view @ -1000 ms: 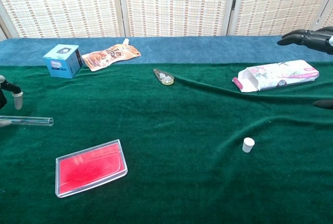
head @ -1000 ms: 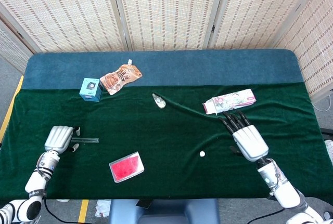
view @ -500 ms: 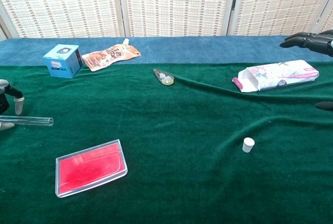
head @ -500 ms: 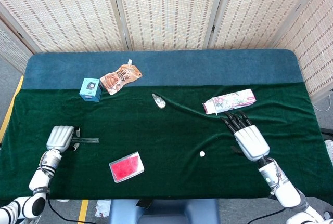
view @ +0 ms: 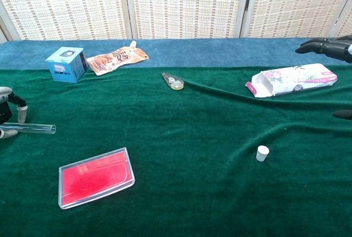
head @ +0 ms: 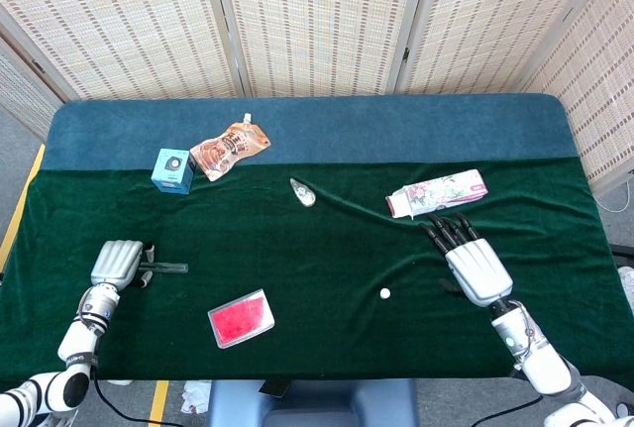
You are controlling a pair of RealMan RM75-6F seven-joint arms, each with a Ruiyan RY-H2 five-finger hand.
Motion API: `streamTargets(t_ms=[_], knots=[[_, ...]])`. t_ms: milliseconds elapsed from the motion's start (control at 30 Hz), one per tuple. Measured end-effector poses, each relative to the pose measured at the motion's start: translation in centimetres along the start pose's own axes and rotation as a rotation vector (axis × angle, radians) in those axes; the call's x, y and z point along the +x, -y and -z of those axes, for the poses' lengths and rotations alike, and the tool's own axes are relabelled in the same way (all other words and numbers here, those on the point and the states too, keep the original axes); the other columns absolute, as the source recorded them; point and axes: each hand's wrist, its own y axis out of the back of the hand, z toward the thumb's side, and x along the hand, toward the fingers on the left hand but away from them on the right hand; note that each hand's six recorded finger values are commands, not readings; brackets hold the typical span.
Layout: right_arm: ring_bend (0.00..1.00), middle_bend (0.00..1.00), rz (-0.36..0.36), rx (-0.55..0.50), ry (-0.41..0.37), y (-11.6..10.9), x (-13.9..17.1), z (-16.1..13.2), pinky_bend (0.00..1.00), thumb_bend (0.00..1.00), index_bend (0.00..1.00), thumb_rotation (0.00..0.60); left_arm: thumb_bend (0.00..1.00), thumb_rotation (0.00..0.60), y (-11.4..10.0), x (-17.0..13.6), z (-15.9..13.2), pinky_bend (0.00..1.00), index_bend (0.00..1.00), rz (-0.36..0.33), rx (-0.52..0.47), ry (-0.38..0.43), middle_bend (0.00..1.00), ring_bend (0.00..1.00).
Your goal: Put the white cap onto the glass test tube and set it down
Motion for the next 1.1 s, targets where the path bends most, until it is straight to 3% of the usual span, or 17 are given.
streamTargets(t_ms=[433,667,767,833,900,967,1100], knots=[[0.11,0.07,-0.006,0.000,0.001,0.1,-0.1,0.2,0.00,0.26,0.00,0.600,0.48,0.600,-0.2,0.1,-0.2,0.80,0.63,-0.014,-0.014,0.013,0.91,0.82],[0.21,0.18,0.046,-0.020,-0.020,-2.5,0.1,0.3,0.02,0.26,0.00,0.600,0.51,0.600,-1.2,-0.5,-0.9,0.80,0.65,-0.051,-0.049,0.057,0.92,0.82],[0.35,0.29,0.054,-0.026,-0.043,-3.4,0.4,-0.1,0.17,0.26,0.02,0.600,0.51,0.600,-1.8,-0.9,-1.4,0.80,0.66,-0.070,-0.076,0.086,0.92,0.83],[0.47,0.37,0.047,-0.023,-0.058,-3.7,0.6,-0.3,0.32,0.25,0.08,0.600,0.51,0.600,-2.1,-1.2,-1.8,0.80,0.66,-0.080,-0.088,0.103,0.92,0.83],[0.63,0.49,0.032,-0.020,-0.076,-3.6,0.8,-0.7,0.54,0.25,0.17,0.600,0.51,0.600,-2.5,-1.6,-2.1,0.80,0.66,-0.091,-0.094,0.122,0.92,0.83],[0.74,0.58,0.015,-0.017,-0.098,-3.3,1.0,-1.2,0.68,0.26,0.23,0.600,0.51,0.600,-2.8,-1.9,-2.5,0.80,0.66,-0.102,-0.099,0.138,0.92,0.83],[0.93,0.79,-0.030,-0.010,-0.127,-2.3,1.2,-1.9,0.86,0.26,0.33,0.600,0.51,0.600,-3.2,-2.4,-3.0,0.80,0.66,-0.115,-0.106,0.157,0.92,0.83]])
